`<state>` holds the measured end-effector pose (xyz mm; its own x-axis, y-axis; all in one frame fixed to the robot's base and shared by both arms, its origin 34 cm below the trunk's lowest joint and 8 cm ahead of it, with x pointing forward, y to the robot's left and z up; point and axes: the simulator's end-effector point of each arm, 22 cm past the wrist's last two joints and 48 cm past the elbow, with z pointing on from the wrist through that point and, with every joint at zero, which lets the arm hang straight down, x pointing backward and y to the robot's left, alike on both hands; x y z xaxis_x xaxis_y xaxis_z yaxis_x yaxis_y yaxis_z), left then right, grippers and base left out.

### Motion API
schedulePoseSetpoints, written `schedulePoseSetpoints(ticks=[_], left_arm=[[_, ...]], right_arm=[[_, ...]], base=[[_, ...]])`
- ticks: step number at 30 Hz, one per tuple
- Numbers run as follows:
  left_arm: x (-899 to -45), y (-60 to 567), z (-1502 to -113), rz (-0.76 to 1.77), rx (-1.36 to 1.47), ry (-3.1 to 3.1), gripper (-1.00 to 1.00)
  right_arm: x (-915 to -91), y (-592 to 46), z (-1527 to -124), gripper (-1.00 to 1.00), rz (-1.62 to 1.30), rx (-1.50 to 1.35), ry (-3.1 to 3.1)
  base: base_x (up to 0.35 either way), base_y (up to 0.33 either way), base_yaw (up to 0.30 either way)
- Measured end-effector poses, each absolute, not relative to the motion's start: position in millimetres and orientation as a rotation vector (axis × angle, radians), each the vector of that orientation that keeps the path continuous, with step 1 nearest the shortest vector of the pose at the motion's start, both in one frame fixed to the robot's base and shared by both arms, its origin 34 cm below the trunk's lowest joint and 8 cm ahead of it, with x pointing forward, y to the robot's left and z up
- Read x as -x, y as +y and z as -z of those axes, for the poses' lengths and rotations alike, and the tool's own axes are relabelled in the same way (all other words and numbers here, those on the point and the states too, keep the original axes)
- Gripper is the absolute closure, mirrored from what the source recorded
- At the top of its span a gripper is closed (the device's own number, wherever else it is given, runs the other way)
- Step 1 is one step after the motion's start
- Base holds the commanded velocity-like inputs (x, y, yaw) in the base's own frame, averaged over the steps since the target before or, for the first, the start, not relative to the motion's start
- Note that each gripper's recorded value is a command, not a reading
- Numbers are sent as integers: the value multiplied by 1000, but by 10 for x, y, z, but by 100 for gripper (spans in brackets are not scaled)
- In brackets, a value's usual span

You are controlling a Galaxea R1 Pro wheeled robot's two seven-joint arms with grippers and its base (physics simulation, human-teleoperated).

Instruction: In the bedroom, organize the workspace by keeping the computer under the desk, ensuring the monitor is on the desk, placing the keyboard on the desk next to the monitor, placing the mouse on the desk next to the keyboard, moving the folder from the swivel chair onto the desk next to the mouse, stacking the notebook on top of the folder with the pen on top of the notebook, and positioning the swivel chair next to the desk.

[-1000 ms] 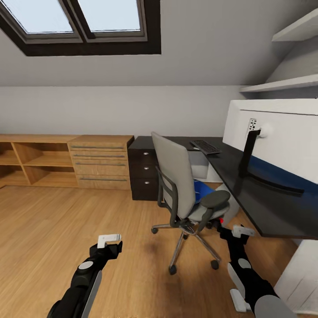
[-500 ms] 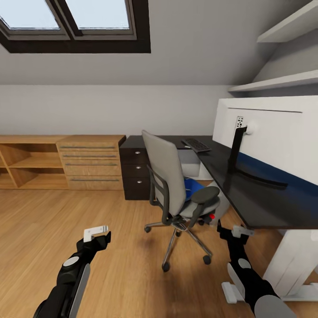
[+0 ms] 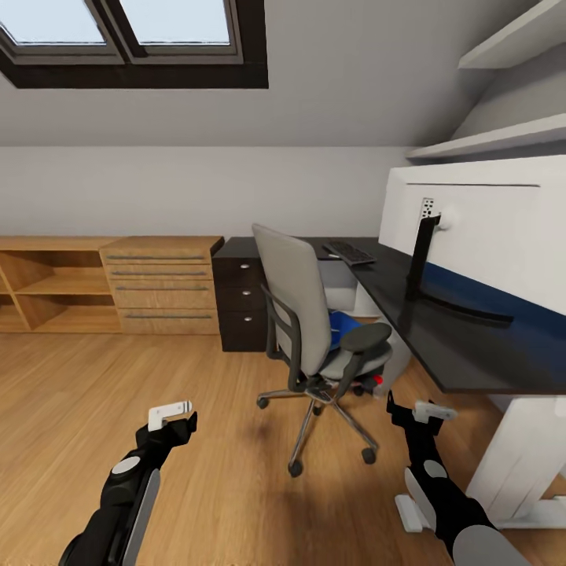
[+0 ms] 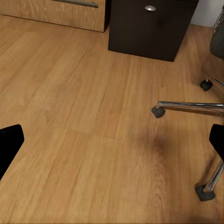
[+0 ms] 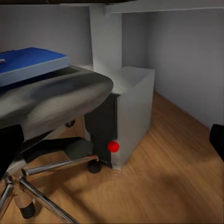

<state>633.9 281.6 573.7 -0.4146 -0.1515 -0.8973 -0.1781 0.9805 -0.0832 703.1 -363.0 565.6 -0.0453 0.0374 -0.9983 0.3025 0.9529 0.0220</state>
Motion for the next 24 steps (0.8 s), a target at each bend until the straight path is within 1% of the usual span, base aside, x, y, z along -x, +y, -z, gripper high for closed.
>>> schedulePoseSetpoints(ticks=[12, 15, 21, 24], left_arm=[[-6294, 2806, -5535, -32, 231, 2035, -100], [-6290, 2804, -5521, -31, 230, 2038, -100], [-6287, 2802, -5510, -31, 230, 2041, -100], [-6287, 2802, -5507, -31, 229, 2042, -100]], right_arm=[[-7013, -3639, -5598, -100, 220, -270, 1603], [-7011, -3642, -5605, -100, 220, -271, 1601], [-7010, -3646, -5609, -100, 221, -273, 1599], [-7009, -3649, -5607, -100, 222, -274, 1599]], base=[[5, 0, 0], [159, 0, 0], [246, 0, 0], [138, 0, 0]])
